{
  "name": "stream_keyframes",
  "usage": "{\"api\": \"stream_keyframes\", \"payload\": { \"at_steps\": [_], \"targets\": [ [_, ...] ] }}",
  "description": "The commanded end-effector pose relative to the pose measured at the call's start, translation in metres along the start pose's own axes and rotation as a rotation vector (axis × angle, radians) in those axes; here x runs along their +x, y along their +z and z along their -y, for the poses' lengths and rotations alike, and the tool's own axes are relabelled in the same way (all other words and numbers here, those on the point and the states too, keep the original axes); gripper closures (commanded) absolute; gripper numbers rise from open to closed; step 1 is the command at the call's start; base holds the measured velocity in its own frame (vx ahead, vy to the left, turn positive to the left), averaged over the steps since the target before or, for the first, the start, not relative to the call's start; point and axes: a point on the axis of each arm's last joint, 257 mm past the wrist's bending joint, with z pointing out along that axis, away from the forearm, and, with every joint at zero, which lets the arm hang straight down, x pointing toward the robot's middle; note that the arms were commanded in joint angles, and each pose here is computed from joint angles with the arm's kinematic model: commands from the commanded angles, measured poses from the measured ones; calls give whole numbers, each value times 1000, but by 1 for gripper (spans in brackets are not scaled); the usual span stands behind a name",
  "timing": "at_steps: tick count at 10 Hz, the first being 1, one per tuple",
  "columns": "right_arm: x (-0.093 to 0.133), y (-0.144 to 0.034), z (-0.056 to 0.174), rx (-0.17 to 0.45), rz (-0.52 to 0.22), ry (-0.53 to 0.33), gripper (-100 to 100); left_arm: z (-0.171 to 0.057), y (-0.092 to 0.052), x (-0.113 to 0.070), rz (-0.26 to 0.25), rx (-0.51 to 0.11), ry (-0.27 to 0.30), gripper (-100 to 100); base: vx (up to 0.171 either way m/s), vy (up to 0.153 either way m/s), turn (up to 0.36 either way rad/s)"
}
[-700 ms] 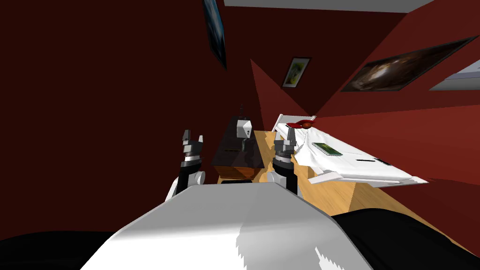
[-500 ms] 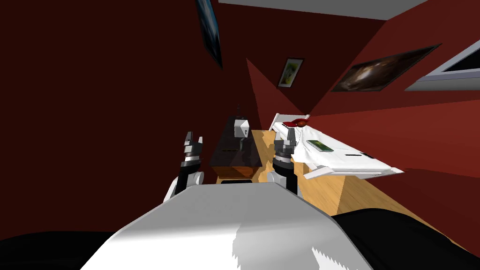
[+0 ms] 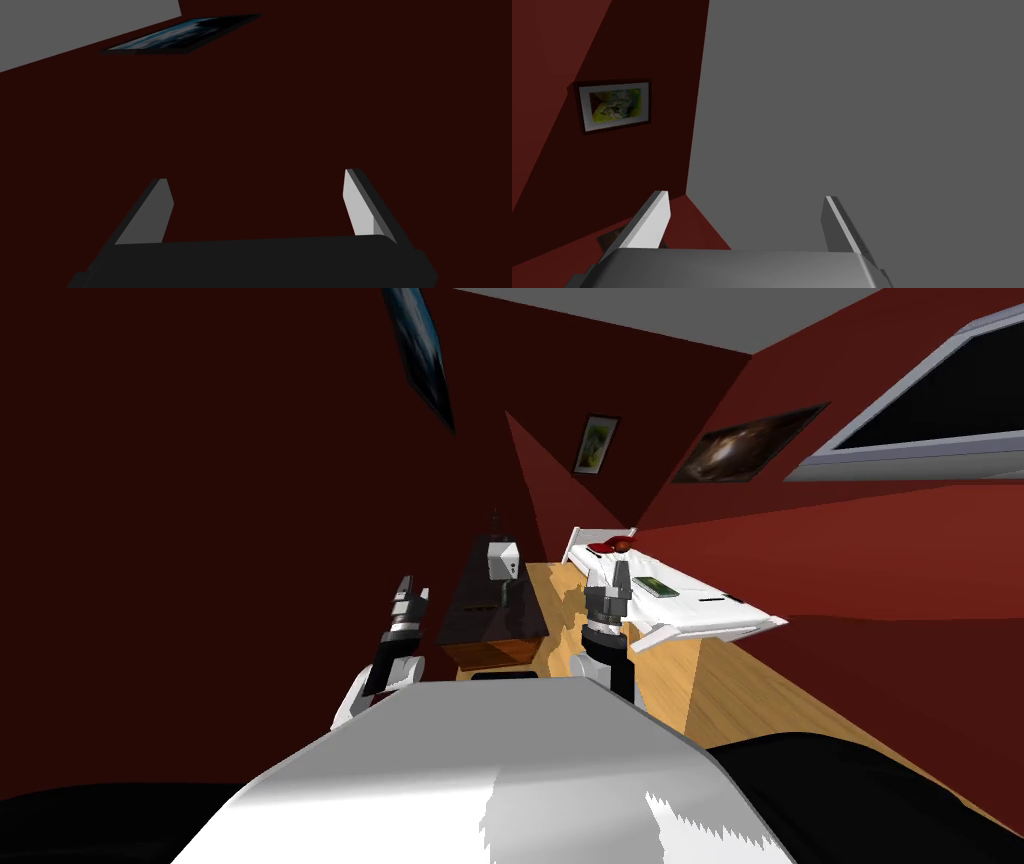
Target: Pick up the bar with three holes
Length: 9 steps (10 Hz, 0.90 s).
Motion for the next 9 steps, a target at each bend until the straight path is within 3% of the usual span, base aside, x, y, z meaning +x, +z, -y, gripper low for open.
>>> {"api": "stream_keyframes", "payload": {
  "at_steps": [1, 2, 4, 5, 6, 7, 8, 9],
  "targets": [
    [0, 0, 0, 0, 0, 0, 0, -31, -3, -19, 17, -88, 23, -100, -41, -53, -324],
    [0, 0, 0, 0, 0, 0, 0, -34, -3, -19, 18, -94, 23, -100, -22, -29, -112],
    [0, 0, 0, 0, 0, 0, 0, -75, -9, -54, 53, -215, 51, -100, -11, -35, -306],
    [0, 0, 0, 0, 0, 0, 0, -77, -10, -54, 54, -219, 51, -100, -11, -28, -123],
    [0, 0, 0, 0, 0, 0, 0, -95, -14, -73, 75, -276, 64, -100, -5, -31, -219],
    [0, 0, 0, 0, 0, 0, 0, -98, -15, -74, 77, -285, 64, -100, -4, -18, -134],
    [0, 0, 0, 0, 0, 0, 0, -117, -22, -95, 103, -342, 74, -100, -1, -26, -276],
    [0, 0, 0, 0, 0, 0, 0, -120, -23, -96, 105, -353, 74, -100, 1, -15, -157]
  ]
}}
